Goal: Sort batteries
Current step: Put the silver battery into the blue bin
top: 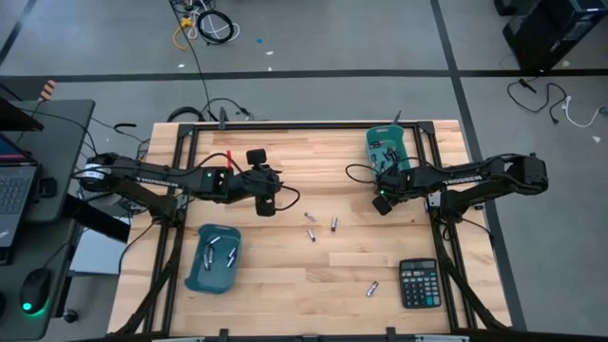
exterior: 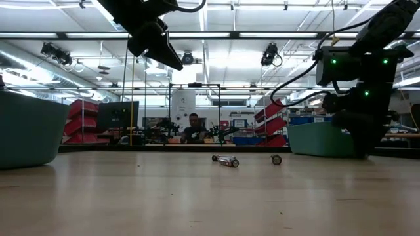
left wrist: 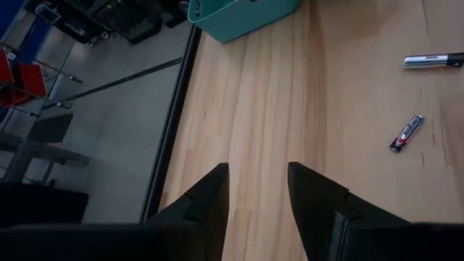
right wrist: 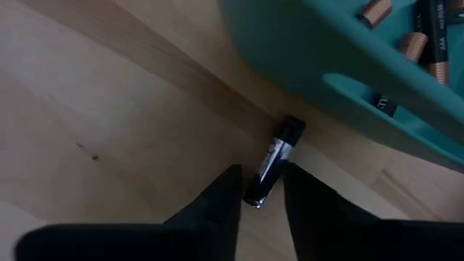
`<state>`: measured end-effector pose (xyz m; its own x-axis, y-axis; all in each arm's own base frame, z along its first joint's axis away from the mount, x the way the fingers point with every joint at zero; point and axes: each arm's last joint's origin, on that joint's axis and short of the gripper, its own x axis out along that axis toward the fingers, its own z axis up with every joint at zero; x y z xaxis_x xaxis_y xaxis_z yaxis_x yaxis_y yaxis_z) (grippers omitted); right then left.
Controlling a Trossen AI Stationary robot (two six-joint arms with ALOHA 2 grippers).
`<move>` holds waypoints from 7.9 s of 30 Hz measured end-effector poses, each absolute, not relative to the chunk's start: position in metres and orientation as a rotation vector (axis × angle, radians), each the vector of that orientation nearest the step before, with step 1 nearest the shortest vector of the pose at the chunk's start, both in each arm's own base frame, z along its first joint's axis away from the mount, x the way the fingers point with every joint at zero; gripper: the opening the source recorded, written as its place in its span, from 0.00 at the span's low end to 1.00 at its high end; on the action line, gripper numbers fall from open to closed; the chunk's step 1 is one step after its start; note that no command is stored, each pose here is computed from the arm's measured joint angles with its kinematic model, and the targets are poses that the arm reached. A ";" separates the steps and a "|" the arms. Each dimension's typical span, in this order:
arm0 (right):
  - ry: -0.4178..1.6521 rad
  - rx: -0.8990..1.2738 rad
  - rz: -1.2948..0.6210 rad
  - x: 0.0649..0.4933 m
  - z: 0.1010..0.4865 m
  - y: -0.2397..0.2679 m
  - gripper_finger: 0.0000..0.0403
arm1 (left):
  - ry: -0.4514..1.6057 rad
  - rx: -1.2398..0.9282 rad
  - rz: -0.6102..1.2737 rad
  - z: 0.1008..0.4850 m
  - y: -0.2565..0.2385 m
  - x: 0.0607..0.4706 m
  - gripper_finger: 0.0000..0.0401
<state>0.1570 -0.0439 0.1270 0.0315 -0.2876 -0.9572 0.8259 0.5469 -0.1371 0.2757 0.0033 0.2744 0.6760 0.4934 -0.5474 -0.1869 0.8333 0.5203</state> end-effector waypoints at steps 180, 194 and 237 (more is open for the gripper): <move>0.760 -0.005 -0.227 0.252 0.246 -0.022 0.25 | 0.609 0.267 0.328 0.292 -0.076 0.182 0.23; 0.862 -0.179 -0.021 0.278 0.203 0.005 0.25 | 0.566 0.466 0.408 0.280 -0.044 0.205 0.23; 1.106 -0.613 0.292 0.309 0.128 0.033 0.45 | 0.496 0.498 0.334 0.287 -0.030 0.212 0.23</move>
